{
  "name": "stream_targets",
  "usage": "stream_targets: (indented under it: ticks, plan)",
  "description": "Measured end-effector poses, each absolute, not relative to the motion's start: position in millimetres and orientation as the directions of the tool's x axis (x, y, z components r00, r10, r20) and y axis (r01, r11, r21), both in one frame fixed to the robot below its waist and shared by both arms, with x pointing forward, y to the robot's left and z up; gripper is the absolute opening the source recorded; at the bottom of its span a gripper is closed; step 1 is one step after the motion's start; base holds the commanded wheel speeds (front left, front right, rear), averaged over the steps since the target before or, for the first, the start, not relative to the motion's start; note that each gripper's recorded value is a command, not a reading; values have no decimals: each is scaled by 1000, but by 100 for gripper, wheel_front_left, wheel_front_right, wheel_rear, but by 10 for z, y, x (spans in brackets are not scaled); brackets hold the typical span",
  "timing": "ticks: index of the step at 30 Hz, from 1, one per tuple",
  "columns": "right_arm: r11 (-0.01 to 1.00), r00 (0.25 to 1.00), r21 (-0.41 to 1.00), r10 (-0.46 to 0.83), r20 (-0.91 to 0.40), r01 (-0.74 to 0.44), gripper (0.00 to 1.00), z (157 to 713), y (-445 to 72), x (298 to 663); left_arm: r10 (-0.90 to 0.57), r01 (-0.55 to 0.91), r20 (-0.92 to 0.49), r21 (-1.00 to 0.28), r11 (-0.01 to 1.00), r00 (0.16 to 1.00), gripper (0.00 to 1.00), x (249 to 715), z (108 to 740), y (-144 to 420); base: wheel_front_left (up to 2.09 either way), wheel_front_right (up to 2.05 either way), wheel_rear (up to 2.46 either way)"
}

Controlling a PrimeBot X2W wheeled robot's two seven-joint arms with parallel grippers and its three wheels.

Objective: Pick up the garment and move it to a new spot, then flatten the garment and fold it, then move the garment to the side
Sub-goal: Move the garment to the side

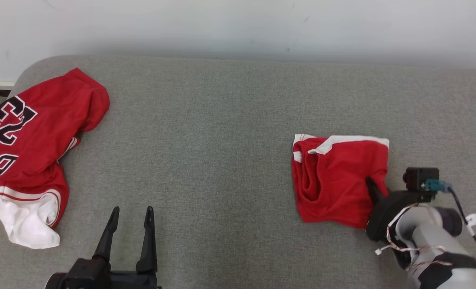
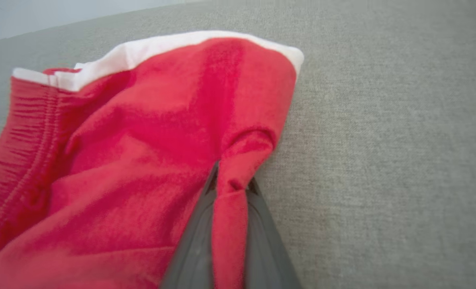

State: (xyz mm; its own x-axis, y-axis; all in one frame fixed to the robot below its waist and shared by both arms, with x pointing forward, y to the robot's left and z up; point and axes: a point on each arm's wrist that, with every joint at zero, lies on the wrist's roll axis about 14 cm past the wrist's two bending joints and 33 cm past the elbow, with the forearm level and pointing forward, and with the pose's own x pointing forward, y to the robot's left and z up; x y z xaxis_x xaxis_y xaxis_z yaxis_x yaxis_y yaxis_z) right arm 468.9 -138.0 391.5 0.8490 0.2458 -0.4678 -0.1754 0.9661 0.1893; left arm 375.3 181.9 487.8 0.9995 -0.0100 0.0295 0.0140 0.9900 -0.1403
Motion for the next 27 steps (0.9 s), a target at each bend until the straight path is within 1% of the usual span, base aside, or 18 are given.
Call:
stream_targets:
  ticks: [8, 14, 21, 27]
  plan:
    - [962, 865, 25, 255, -431, -271, 0, 4201, -1580, 5078, -38, 43, 35, -144, 989, 999, 100, 3910, 4874, 1732, 0, 0, 0]
    - [953, 883, -92, 227, -411, -288, 0, 4402, -1929, 5427, -79, 84, 40, -140, 987, 996, 100, 4148, 4838, 1613, 0, 0, 0]
    - [954, 909, -198, 133, -395, -225, 0, 4527, -2583, 5727, -142, 145, 32, -115, 983, 989, 100, 4505, 4677, 1445, 0, 0, 0]
    - [942, 915, -292, 35, -401, -164, 0, 4569, -3148, 5810, -213, 213, 17, -98, 972, 977, 100, 4759, 4464, 1261, 0, 0, 0]
